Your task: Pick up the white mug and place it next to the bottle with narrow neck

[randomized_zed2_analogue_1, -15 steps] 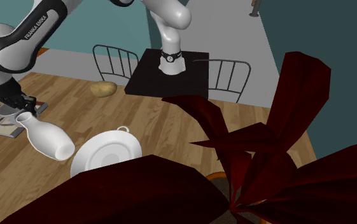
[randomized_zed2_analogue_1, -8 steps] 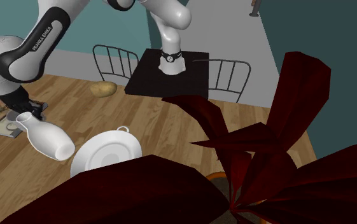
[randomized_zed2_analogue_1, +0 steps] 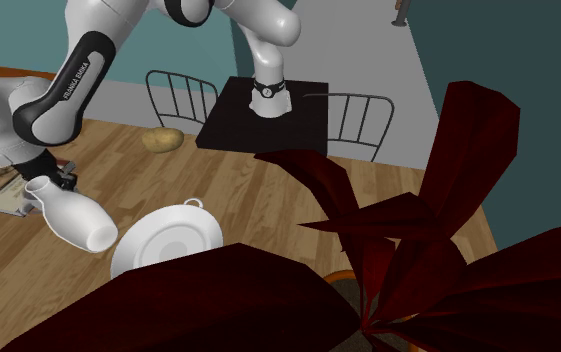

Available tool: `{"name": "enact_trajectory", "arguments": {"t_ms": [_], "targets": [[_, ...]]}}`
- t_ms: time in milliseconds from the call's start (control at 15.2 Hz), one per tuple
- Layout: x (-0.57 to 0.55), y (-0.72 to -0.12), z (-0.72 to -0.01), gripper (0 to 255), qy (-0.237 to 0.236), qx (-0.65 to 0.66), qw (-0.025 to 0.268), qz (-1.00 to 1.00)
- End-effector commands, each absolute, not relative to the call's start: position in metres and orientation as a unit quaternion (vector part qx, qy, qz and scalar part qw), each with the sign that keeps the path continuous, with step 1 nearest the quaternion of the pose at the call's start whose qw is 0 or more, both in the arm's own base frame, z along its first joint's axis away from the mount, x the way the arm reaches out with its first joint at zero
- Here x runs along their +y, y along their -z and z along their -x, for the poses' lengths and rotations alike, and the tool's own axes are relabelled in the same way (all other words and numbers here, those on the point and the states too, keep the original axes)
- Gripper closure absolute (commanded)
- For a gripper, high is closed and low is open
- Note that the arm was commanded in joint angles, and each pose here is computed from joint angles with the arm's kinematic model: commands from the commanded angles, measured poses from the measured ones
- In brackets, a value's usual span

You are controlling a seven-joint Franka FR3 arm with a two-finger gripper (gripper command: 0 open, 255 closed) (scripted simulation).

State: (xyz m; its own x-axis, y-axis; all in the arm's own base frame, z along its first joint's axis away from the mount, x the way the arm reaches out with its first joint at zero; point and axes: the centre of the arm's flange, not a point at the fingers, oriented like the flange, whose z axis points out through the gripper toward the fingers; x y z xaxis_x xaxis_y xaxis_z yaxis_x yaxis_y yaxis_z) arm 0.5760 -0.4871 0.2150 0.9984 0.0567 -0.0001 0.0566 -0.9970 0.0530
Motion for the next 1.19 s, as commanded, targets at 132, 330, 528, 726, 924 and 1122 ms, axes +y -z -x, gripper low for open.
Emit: {"name": "enact_trajectory", "arguments": {"t_ms": [132, 330, 528, 726, 924, 1122], "targets": [[-0.488, -0.193, -0.575, 255, -0.001, 0.028, 0.027, -0.999], [-0.488, -0.191, -0.575, 255, -0.001, 0.028, 0.027, -0.999], [-0.488, -0.191, -0.575, 255, -0.001, 0.028, 0.027, -0.999], [-0.488, -0.191, -0.575, 0, -0.001, 0.028, 0.027, -0.999], [-0.488, -0.191, -0.575, 0, -0.001, 0.028, 0.027, -0.999], [-0.487, -0.205, -0.575, 0, -0.001, 0.028, 0.027, -0.999]]}}
